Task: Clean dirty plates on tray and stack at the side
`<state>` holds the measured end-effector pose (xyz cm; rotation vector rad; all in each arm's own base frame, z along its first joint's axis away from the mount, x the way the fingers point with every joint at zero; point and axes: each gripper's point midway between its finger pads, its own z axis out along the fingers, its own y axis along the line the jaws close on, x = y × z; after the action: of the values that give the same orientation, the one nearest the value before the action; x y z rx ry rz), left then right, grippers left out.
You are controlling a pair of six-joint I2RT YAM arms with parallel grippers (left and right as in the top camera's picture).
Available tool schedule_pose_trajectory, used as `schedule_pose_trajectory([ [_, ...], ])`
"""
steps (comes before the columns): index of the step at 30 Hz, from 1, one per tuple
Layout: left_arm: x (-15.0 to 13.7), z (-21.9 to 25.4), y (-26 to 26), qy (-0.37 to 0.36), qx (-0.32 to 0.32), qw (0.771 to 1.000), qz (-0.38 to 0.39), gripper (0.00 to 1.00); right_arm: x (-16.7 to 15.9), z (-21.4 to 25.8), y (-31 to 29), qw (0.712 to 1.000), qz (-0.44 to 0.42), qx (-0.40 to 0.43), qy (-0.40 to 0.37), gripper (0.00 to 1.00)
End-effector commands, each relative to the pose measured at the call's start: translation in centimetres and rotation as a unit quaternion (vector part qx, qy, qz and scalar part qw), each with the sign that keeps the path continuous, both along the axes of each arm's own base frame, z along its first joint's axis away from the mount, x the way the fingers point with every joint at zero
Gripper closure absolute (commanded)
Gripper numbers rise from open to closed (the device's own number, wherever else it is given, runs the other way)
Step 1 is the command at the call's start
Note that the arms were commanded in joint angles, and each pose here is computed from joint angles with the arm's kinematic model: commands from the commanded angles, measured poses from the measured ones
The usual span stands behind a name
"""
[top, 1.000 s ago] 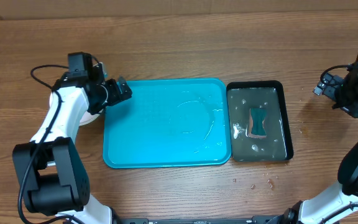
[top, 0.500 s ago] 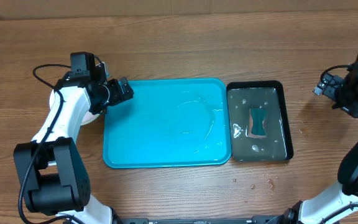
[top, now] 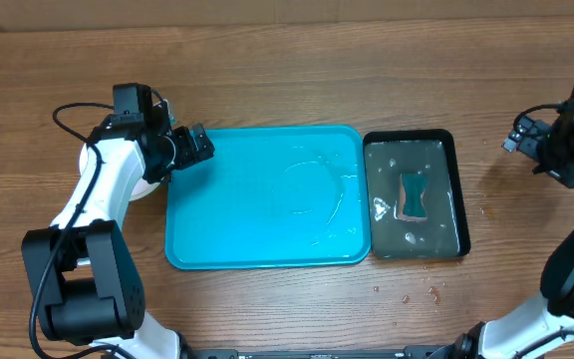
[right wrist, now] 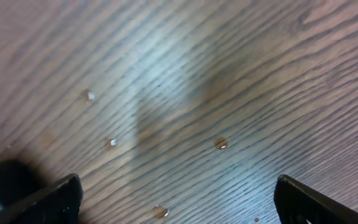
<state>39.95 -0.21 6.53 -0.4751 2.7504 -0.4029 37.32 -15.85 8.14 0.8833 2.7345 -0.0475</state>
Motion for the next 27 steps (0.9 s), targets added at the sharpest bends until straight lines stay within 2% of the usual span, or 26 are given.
schedule_pose_trajectory([
  [1, 0.7, 1.3, 0.2, -0.021, 0.01, 1.0, -0.008, 0.0, 1.2, 6.7, 1.8, 0.996, 0.024, -0.03, -0.084, 0.0],
  [7, 0.7, 1.3, 0.2, -0.021, 0.01, 1.0, -0.008, 0.0, 0.3, 16.4, 6.1, 0.974, 0.071, -0.065, -0.204, 0.0],
  [13, 0.7, 1.3, 0.2, -0.021, 0.01, 1.0, -0.008, 0.0, -3.1, 25.1, 13.0, 0.93, 0.149, -0.076, -0.326, 0.0],
  [19, 0.7, 1.3, 0.2, -0.021, 0.01, 1.0, -0.008, 0.0, -10.5, 32.9, 18.9, 0.861, 0.226, -0.061, -0.452, 0.0],
  [27, 0.7, 1.3, 0.1, -0.021, 0.01, 1.0, -0.01, 0.0, -20.5, 38.8, 17.8, 0.767, 0.234, -0.115, -0.586, 0.0],
])
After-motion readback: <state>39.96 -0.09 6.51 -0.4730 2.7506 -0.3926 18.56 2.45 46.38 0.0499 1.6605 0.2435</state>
